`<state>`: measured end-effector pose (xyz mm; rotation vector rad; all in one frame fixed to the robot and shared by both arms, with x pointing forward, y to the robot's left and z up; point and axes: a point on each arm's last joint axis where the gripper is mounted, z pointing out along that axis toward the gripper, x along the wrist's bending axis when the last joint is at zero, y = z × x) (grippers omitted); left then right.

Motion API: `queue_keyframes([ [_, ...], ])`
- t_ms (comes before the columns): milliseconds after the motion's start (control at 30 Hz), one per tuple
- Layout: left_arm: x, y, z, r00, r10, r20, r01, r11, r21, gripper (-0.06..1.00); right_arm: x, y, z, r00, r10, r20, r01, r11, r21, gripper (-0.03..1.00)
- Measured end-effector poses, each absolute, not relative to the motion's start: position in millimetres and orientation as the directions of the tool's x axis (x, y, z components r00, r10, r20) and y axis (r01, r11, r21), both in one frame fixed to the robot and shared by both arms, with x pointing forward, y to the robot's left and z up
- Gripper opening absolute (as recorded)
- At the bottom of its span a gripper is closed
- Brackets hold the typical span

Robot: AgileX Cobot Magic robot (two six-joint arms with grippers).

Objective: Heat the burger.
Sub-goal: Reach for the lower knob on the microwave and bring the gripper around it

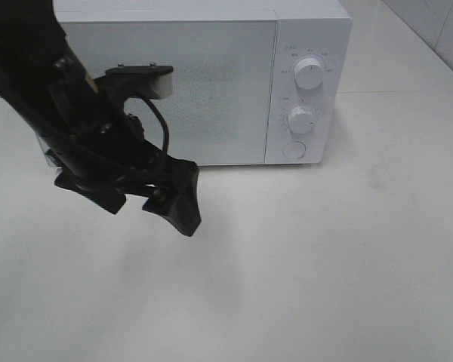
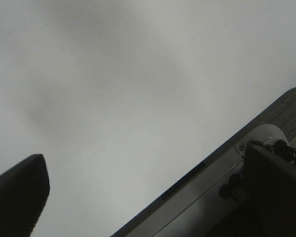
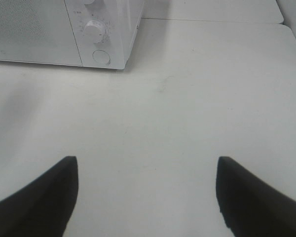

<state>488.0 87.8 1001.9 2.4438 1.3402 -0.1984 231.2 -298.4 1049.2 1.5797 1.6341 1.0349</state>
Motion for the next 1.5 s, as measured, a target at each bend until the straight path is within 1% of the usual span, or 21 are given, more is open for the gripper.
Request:
queue_keyframes([
  [67,489,93,1005,0.533,0.798,-0.282,0.845,-0.486,0.222,0.99,231,-298,1049,-0.080,0.994,0.079,0.496,-0.029,0.868,0.75],
  [167,492,125,1018,0.471,0.847,-0.246,0.880,-0.429,0.206,0.99,231,-298,1049,-0.080,0.994,0.079,0.496,-0.029,0.868,0.75],
  [200,492,125,1018,0.471,0.847,-0.246,0.880,-0.429,0.206,0.99,231,-298,1049,-0.080,0.994,0.079,0.496,-0.029,0.868,0.75],
  [267,489,146,1024,0.427,0.877,-0.220,0.899,-0.386,0.208,0.99,231,-298,1049,-0.080,0.994,0.079,0.496,-0.029,0.868,0.75],
  [333,488,154,1026,0.410,0.887,-0.215,0.906,-0.368,0.209,0.99,231,-298,1049,-0.080,0.994,0.079,0.496,-0.029,0.868,0.75],
  [367,482,170,1028,0.376,0.903,-0.207,0.919,-0.336,0.207,0.99,231,-298,1049,-0.080,0.994,0.079,0.496,-0.029,0.868,0.75],
  [400,482,170,1028,0.376,0.903,-0.207,0.919,-0.336,0.207,0.99,231,-298,1049,-0.080,0.994,0.079,0.496,-0.029,0.868,0.75],
  [433,477,186,1031,0.334,0.920,-0.205,0.932,-0.291,0.214,0.99,231,-298,1049,-0.080,0.994,0.079,0.496,-0.029,0.868,0.75],
  [467,477,186,1031,0.334,0.920,-0.205,0.932,-0.291,0.214,0.99,231,-298,1049,-0.080,0.994,0.079,0.496,-0.029,0.868,0.75],
  [533,467,210,1033,0.272,0.941,-0.200,0.948,-0.227,0.221,0.99,231,-298,1049,-0.080,0.994,0.079,0.496,-0.029,0.868,0.75],
  [633,462,218,1034,0.251,0.948,-0.195,0.951,-0.205,0.232,0.99,231,-298,1049,-0.080,0.994,0.079,0.496,-0.029,0.868,0.75],
  [700,446,245,1037,0.176,0.969,-0.174,0.962,-0.132,0.240,0.99,231,-298,1049,-0.080,0.994,0.079,0.496,-0.029,0.868,0.75],
  [733,446,245,1037,0.176,0.969,-0.174,0.962,-0.132,0.240,0.99,231,-298,1049,-0.080,0.994,0.079,0.496,-0.029,0.868,0.75],
  [800,431,261,1039,0.134,0.979,-0.151,0.965,-0.094,0.245,0.99,231,-298,1049,-0.080,0.994,0.079,0.496,-0.029,0.868,0.75],
  [1067,388,286,1043,0.061,0.993,-0.100,0.949,-0.026,0.313,0.99,231,-298,1049,-0.080,0.994,0.079,0.496,-0.029,0.868,0.75],
  [1300,354,289,1036,0.061,0.995,-0.084,0.927,-0.025,0.374,0.99,231,-298,1049,-0.080,0.994,0.079,0.496,-0.029,0.868,0.75],
  [1333,342,290,1034,0.063,0.995,-0.083,0.914,-0.024,0.405,0.99,231,-298,1049,-0.080,0.994,0.079,0.496,-0.029,0.868,0.75],
  [1400,338,290,1033,0.064,0.994,-0.083,0.908,-0.024,0.419,0.99,231,-298,1049,-0.080,0.994,0.079,0.496,-0.029,0.868,0.75],
  [1433,327,290,1033,0.067,0.994,-0.081,0.890,-0.023,0.456,0.99,231,-298,1049,-0.080,0.994,0.079,0.496,-0.029,0.868,0.75],
  [1467,327,290,1033,0.067,0.994,-0.081,0.890,-0.023,0.456,0.99,231,-298,1049,-0.080,0.994,0.079,0.496,-0.029,0.868,0.75],
  [1500,318,291,1036,0.071,0.994,-0.079,0.863,-0.022,0.505,0.99,231,-298,1049,-0.080,0.994,0.079,0.496,-0.029,0.868,0.75],
])
